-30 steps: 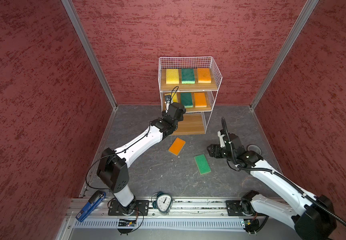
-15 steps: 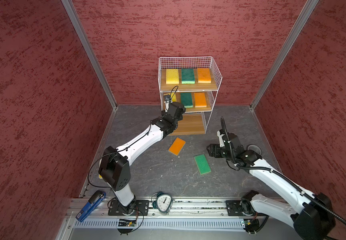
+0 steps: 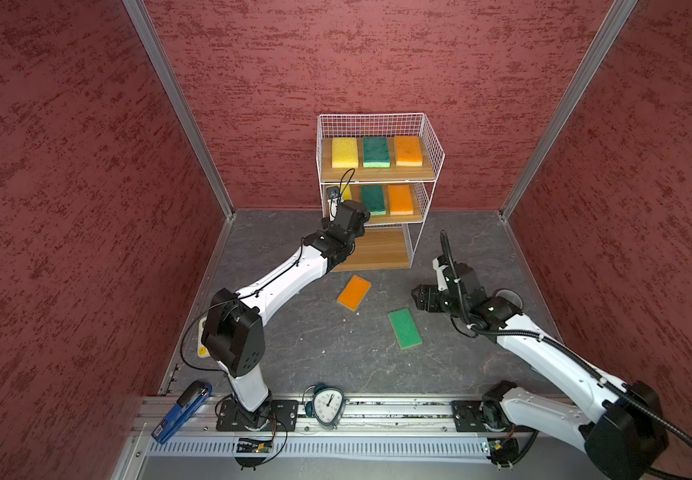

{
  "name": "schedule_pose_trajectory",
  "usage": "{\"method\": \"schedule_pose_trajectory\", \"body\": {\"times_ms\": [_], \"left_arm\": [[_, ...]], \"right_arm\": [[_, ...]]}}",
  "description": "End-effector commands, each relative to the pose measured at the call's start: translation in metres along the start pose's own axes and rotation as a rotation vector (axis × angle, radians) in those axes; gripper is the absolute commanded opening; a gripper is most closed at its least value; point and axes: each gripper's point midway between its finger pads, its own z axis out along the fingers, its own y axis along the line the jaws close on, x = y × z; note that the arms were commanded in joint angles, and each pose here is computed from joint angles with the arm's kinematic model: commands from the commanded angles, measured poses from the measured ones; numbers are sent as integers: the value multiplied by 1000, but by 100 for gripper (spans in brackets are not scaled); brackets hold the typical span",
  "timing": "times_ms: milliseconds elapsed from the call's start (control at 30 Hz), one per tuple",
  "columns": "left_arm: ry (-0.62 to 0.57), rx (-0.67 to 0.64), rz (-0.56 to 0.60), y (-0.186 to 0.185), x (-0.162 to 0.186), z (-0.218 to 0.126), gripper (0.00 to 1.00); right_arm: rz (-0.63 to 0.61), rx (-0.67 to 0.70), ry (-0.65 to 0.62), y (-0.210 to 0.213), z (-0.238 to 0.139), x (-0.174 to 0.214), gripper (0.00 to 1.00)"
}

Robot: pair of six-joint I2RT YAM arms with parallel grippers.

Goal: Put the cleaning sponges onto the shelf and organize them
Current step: 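Carry the yellow sponge into the middle shelf beside the dark-green pad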

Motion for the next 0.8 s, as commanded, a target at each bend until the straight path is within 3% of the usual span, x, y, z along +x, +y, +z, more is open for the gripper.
{"method": "schedule_pose_trajectory", "body": {"times_ms": [0,767], "left_arm": [[43,-13,27,2,13,10,68],[65,-21,40,7,13,2,73]], "right_arm": [[-1,-18,-54,8,-6,-18,84],[19,-27,-57,8,-9,-15,84]]}}
